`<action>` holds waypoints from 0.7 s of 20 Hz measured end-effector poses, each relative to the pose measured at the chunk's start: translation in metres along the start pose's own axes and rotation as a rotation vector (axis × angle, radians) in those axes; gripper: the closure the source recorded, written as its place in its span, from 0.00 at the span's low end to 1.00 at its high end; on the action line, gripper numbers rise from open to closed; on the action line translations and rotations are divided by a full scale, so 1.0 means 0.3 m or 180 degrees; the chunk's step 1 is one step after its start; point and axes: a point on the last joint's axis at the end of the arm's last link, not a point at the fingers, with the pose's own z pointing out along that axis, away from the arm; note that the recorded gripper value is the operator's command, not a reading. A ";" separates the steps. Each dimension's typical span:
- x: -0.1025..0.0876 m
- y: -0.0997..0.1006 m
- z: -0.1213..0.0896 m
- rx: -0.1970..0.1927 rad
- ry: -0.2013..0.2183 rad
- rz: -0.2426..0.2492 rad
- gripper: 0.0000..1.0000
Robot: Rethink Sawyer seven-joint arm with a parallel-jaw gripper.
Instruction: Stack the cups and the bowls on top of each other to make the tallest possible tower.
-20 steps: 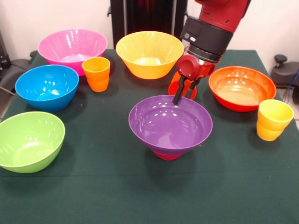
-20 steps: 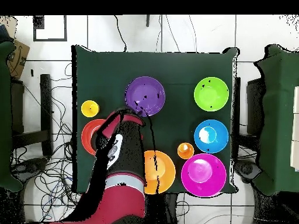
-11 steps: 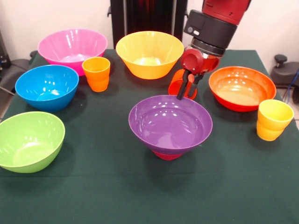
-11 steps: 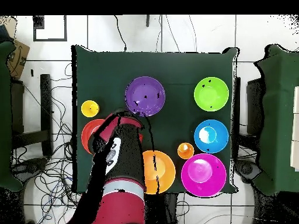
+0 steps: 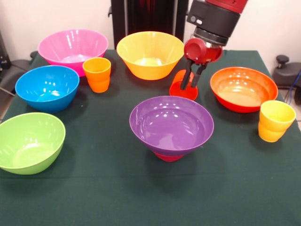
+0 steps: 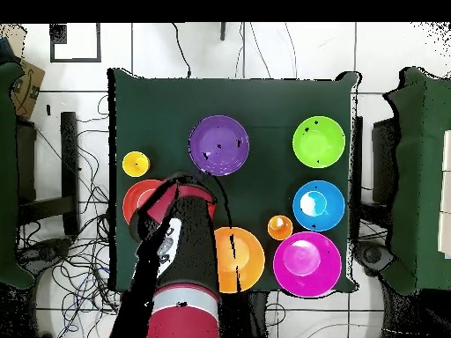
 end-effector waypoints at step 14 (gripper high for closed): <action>0.207 -0.108 -0.077 -0.0189 0.0068 0.0392 0.00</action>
